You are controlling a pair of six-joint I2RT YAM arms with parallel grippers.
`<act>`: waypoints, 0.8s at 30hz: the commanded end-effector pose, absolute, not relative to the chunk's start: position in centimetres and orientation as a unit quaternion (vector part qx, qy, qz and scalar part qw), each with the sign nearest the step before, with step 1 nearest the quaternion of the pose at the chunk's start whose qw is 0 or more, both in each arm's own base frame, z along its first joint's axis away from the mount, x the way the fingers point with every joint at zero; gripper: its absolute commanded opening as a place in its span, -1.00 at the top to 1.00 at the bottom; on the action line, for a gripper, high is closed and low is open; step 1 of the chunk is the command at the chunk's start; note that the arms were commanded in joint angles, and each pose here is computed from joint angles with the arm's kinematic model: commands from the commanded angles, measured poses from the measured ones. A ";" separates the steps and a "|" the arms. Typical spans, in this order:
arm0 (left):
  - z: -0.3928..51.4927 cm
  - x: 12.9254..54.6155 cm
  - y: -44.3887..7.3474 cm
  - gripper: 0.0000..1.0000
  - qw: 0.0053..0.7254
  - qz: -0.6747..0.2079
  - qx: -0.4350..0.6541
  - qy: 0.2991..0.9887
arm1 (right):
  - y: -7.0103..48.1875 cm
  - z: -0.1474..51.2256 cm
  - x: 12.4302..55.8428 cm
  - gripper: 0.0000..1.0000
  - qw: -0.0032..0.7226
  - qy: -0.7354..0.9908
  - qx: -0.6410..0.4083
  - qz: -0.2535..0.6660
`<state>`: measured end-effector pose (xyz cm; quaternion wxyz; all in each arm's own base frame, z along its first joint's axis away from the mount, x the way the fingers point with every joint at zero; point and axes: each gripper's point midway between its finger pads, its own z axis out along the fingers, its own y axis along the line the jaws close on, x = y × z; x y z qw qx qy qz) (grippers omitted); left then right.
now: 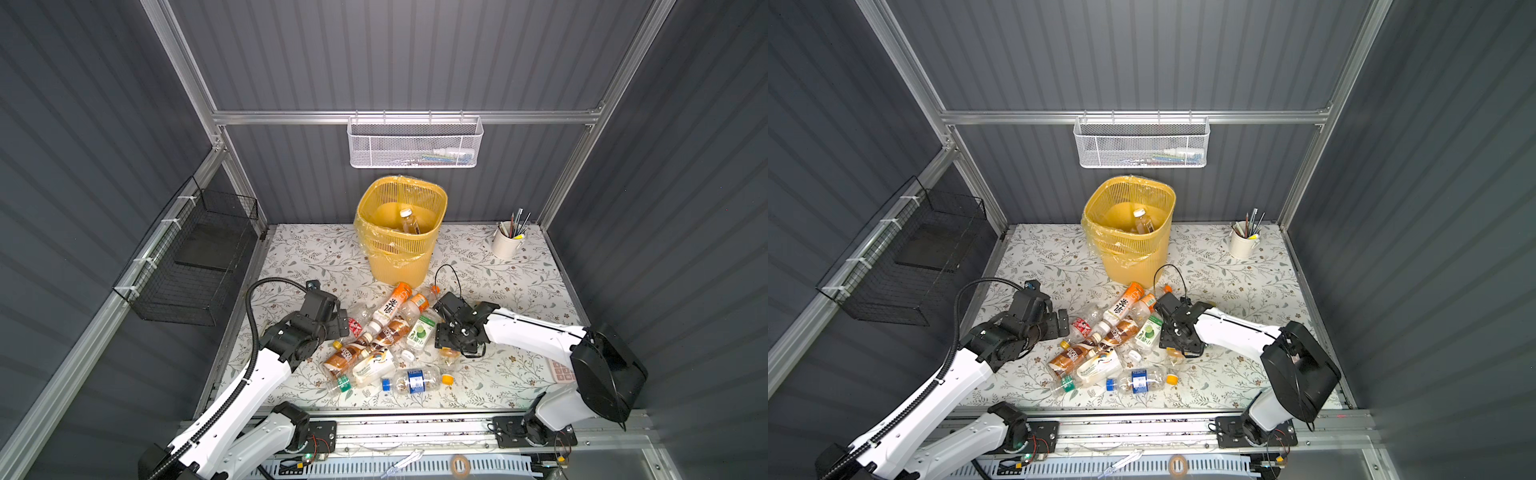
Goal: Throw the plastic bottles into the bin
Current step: 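Lower the left gripper to the pile while the right gripper grasps the yellow juice bottle, then lift the yellow juice bottle with the right gripper and release it over the bin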
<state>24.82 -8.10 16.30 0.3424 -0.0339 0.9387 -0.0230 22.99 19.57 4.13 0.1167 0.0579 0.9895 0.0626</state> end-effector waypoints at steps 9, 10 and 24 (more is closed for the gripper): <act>15.2 24.4 -7.5 -0.99 0.328 -0.013 -0.050 0.943 | 19.4 7.1 24.4 -0.12 0.182 0.974 0.070 0.120; 15.2 24.4 -7.5 -0.99 0.327 -0.011 -0.050 0.943 | 19.2 7.9 24.6 -0.10 0.195 0.970 0.072 0.126; 15.2 25.0 -7.2 -0.99 0.332 0.006 -0.049 0.942 | 12.0 39.5 29.7 -0.01 0.557 0.798 0.070 0.221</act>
